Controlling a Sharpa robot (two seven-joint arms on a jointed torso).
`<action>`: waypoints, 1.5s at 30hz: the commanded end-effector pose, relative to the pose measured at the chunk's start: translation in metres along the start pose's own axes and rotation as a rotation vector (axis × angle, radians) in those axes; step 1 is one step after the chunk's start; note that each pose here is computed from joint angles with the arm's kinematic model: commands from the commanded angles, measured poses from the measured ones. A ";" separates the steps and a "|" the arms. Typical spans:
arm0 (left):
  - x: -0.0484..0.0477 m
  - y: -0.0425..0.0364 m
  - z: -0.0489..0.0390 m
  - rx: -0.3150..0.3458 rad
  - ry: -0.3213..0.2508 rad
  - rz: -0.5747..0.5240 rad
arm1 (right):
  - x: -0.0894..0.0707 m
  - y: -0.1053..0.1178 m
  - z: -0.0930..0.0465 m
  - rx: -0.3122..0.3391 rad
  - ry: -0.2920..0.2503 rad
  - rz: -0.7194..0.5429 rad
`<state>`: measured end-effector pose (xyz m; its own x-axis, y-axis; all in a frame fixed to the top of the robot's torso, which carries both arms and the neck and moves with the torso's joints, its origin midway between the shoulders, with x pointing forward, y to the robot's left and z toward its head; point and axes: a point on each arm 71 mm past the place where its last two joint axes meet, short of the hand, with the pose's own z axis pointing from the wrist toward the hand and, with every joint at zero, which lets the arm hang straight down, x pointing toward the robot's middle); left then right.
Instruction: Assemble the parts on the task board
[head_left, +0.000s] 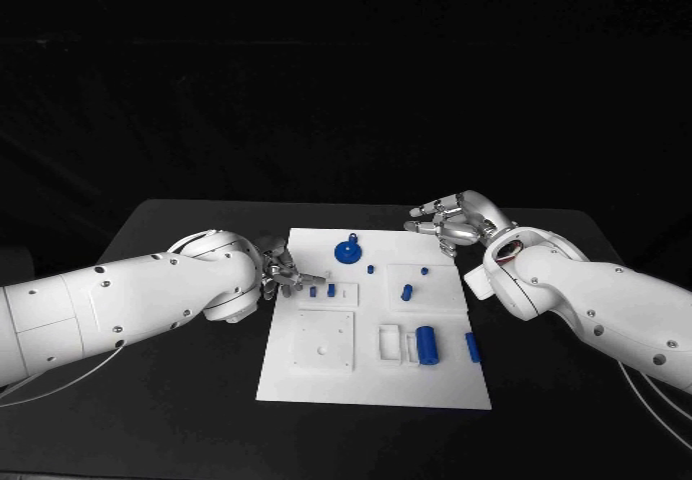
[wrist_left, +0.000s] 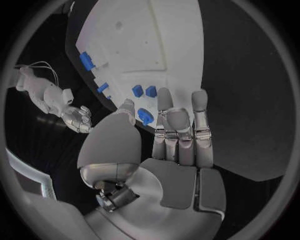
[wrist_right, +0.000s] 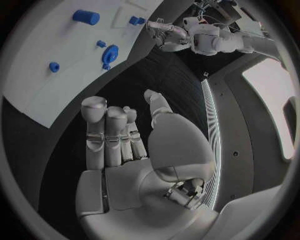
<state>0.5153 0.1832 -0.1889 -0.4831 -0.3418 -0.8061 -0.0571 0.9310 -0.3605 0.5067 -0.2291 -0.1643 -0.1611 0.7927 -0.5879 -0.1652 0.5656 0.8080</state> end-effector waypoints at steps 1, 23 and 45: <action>-0.0057 -0.0028 -0.0023 0.035 -0.004 -0.116 | 0.001 0.001 0.000 -0.010 0.008 -0.001; -0.0006 -0.0088 -0.0010 0.001 0.131 0.037 | 0.001 0.001 0.000 -0.008 0.010 -0.001; 0.0045 -0.0160 0.0079 -0.007 0.122 0.091 | 0.002 0.001 0.000 -0.008 0.013 -0.001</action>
<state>0.5208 0.1677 -0.1900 -0.5840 -0.2546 -0.7708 -0.0272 0.9552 -0.2948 0.5065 -0.2290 -0.1643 -0.1621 0.7929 -0.5874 -0.1644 0.5653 0.8084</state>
